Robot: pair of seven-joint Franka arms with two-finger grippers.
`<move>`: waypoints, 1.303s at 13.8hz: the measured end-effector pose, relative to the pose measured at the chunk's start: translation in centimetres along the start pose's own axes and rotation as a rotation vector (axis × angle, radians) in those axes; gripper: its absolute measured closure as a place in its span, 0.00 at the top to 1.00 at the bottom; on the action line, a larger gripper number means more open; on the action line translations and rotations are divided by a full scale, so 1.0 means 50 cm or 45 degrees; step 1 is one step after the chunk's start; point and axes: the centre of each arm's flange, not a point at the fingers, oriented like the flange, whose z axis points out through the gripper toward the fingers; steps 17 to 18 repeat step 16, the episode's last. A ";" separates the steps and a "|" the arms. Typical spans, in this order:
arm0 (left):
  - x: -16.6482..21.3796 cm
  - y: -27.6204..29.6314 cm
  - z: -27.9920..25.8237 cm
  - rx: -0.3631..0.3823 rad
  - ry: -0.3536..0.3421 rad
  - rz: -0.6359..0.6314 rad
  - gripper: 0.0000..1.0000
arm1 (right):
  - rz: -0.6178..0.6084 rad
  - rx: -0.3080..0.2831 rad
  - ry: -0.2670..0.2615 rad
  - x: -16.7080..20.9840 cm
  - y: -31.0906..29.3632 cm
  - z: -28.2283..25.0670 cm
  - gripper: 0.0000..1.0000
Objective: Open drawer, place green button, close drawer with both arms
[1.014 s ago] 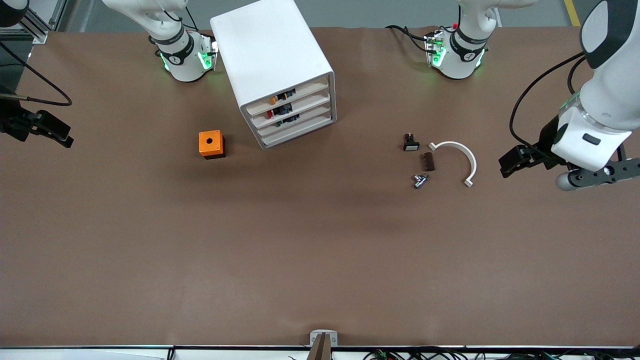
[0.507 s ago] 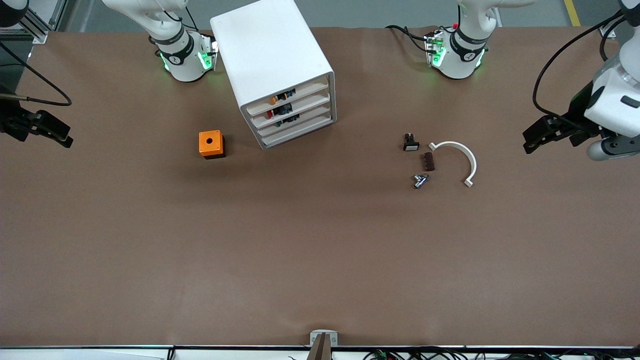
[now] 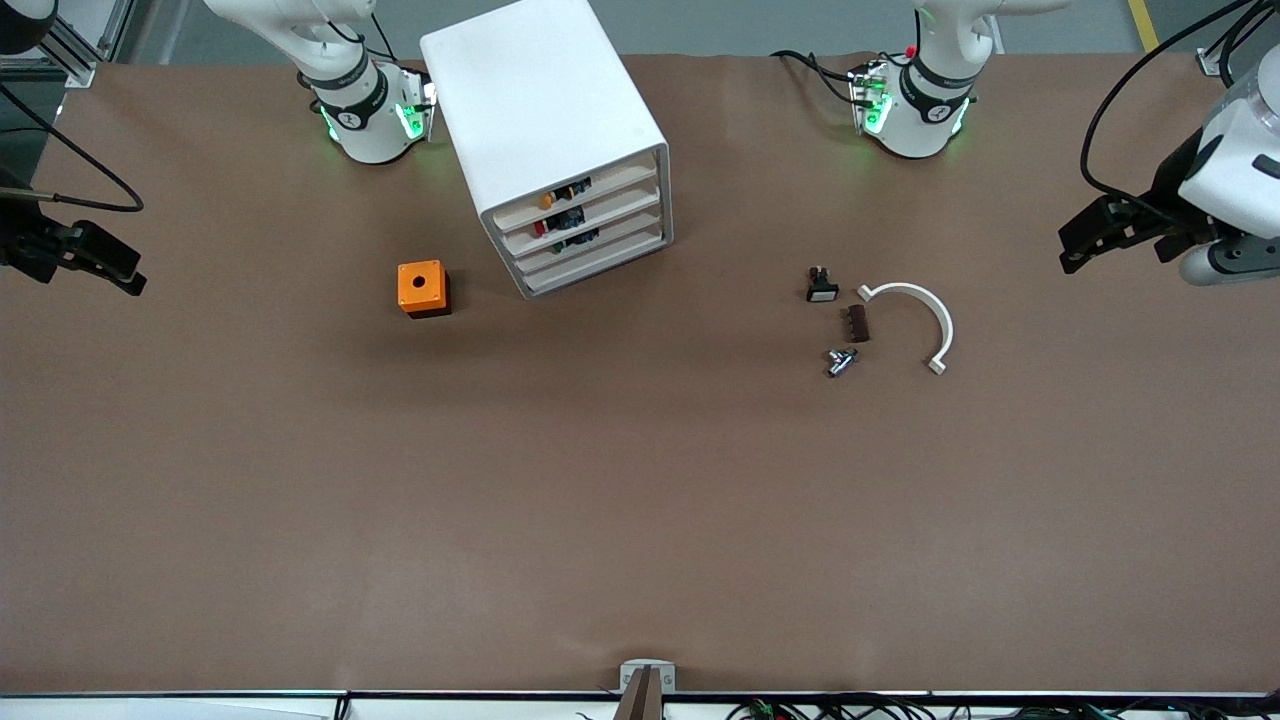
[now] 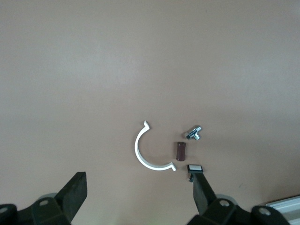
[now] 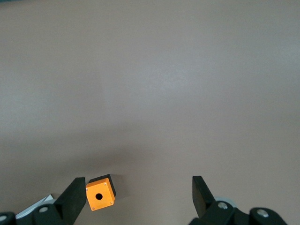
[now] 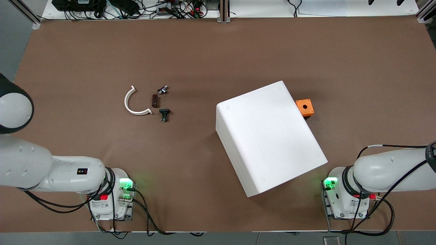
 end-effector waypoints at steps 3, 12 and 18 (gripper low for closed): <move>-0.021 -0.003 -0.004 0.006 -0.001 0.023 1.00 | 0.000 0.000 0.000 0.000 0.000 0.000 1.00; -0.018 0.004 0.015 -0.019 -0.030 0.100 1.00 | 0.000 0.000 -0.001 0.000 0.000 0.000 1.00; -0.018 0.004 0.013 -0.021 -0.028 0.100 1.00 | 0.000 0.000 -0.002 0.000 0.000 0.000 1.00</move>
